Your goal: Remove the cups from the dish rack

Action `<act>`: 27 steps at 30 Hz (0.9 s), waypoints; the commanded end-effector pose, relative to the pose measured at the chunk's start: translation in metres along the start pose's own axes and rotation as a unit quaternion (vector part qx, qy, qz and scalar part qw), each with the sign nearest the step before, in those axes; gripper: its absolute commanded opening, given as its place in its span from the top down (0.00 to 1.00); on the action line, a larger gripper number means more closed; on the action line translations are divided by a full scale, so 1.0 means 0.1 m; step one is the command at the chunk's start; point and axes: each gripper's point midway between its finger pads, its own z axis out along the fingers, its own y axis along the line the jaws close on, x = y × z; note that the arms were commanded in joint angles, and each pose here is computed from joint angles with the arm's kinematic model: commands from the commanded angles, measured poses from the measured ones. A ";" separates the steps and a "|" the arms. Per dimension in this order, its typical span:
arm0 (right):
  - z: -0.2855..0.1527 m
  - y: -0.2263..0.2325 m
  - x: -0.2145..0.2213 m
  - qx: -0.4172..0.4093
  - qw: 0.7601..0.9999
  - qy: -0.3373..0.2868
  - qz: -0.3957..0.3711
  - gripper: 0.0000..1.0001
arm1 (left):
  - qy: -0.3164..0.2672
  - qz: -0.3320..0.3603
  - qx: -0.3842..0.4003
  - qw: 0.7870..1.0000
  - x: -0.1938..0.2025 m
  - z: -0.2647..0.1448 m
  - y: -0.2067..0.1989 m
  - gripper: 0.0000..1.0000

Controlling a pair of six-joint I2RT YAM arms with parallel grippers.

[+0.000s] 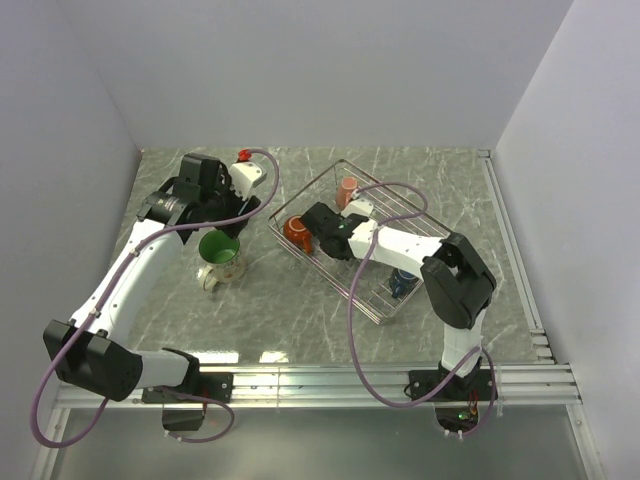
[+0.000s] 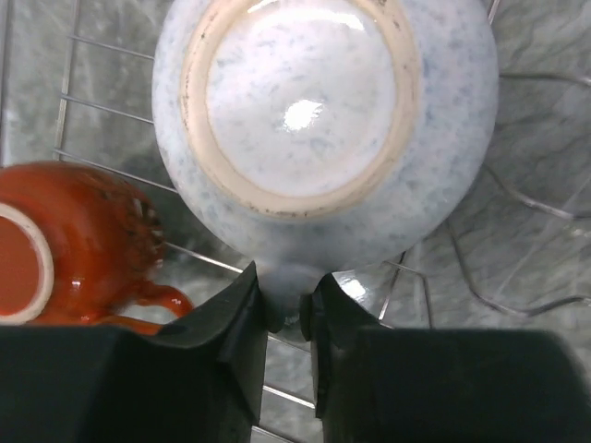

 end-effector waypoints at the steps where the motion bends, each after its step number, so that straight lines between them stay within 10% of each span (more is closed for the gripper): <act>1: 0.01 -0.02 -0.12 0.002 1.000 -0.025 -0.012 0.90 | -0.028 0.001 -0.001 1.000 -0.16 -0.13 0.03 0.31; 18: -0.85 0.29 -0.76 -0.184 0.976 -0.108 -0.029 1.00 | -0.034 -0.008 0.012 0.999 -0.22 -0.09 -0.01 0.31; 27: -1.74 0.48 -1.30 -0.347 0.920 -0.175 -0.044 1.00 | -0.076 -0.009 0.046 0.996 -0.49 -0.25 -0.10 0.33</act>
